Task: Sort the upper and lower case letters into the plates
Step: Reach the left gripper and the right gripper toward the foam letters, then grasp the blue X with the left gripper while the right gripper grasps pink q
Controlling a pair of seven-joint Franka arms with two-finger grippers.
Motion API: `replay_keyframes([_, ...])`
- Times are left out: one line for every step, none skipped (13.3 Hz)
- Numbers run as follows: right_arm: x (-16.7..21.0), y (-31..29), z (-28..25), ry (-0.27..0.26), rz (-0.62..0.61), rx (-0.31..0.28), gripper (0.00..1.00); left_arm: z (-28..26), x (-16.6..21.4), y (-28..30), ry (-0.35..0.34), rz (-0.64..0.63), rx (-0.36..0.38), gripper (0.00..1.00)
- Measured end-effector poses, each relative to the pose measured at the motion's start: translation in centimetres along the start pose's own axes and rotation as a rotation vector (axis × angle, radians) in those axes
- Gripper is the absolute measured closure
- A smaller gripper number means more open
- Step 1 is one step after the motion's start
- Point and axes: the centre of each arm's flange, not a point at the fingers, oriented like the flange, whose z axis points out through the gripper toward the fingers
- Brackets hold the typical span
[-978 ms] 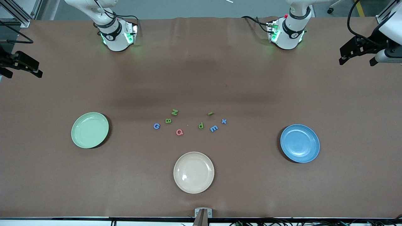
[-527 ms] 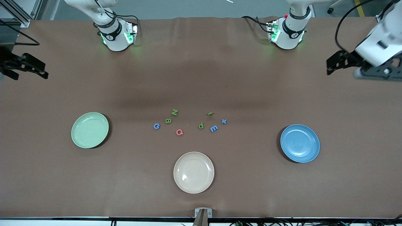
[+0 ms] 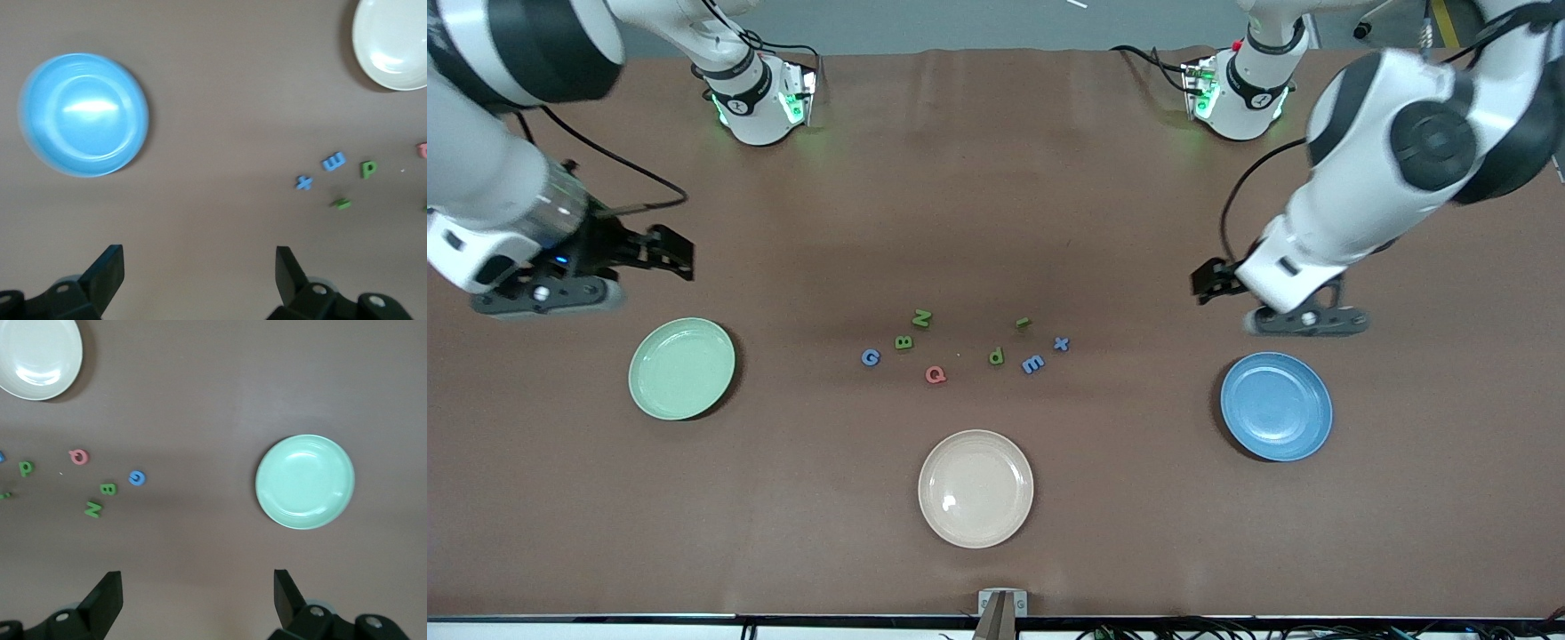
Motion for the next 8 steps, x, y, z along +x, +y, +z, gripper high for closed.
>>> replay_keyframes([0.6,-2.1,1.7,-0.011,-0.018,-0.003,0.00,2.8,-0.1,1.7,0.006,0.033,0.003,0.00])
replay_keyframes([1.2,-4.3,3.5,-0.025,-0.043,-0.006,0.00,5.5,-0.2,3.2,0.010,0.071,0.017,0.01])
replay_keyframes([1.6,-6.7,5.3,-0.036,-0.075,-0.010,0.00,8.0,-0.2,4.6,0.014,0.108,0.026,0.02])
replay_keyframes([2.0,-9.5,7.1,-0.029,-0.103,-0.011,0.00,10.3,-0.3,6.0,0.014,0.140,0.023,0.02])
replay_keyframes([2.4,-12.1,8.9,-0.013,-0.106,-0.008,0.00,12.4,-0.4,7.2,0.008,0.165,0.016,0.04])
replay_keyframes([2.6,-14.5,11.0,-0.007,-0.086,-0.007,0.00,14.5,-0.6,8.2,0.004,0.192,0.014,0.04])
replay_keyframes([2.7,-16.8,13.2,-0.005,-0.052,-0.006,0.00,16.3,-0.9,9.4,0.003,0.213,0.013,0.04])
replay_keyframes([2.6,-19.1,15.7,-0.004,-0.010,-0.006,0.00,18.1,-1.5,10.8,-0.004,0.211,0.019,0.04])
